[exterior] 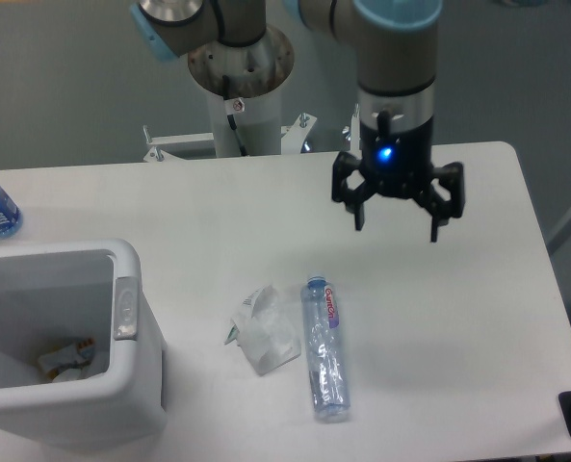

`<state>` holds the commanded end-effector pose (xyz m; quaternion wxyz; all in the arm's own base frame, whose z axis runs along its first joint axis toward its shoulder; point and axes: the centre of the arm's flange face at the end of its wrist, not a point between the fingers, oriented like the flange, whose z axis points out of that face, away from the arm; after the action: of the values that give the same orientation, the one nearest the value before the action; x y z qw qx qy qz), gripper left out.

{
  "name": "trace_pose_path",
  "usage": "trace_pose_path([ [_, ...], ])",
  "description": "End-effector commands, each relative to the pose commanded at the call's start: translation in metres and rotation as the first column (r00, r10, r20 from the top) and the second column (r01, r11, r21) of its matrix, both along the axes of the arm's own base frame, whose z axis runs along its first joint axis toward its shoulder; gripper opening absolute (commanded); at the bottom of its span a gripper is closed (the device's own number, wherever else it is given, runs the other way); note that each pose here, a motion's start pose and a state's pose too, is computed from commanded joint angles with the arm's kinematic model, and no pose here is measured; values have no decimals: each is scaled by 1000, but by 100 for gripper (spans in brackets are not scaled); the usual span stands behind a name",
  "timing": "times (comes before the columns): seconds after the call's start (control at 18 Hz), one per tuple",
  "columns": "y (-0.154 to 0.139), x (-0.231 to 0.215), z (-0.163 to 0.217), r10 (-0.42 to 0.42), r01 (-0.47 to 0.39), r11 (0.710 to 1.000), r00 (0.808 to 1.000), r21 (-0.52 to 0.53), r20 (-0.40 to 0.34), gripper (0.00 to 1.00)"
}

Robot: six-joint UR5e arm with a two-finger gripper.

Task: Place the trash in the trash can
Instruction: 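Move the gripper down toward the crumpled white tissue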

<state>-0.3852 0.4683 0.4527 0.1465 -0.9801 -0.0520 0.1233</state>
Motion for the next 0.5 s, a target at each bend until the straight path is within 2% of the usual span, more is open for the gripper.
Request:
trace_pose_path([
  [0.11,12,16,-29,13,-12,1000,999,-15,46,100],
  [0.5,62,66,-123,-86,108,987,981,-116,175,100],
])
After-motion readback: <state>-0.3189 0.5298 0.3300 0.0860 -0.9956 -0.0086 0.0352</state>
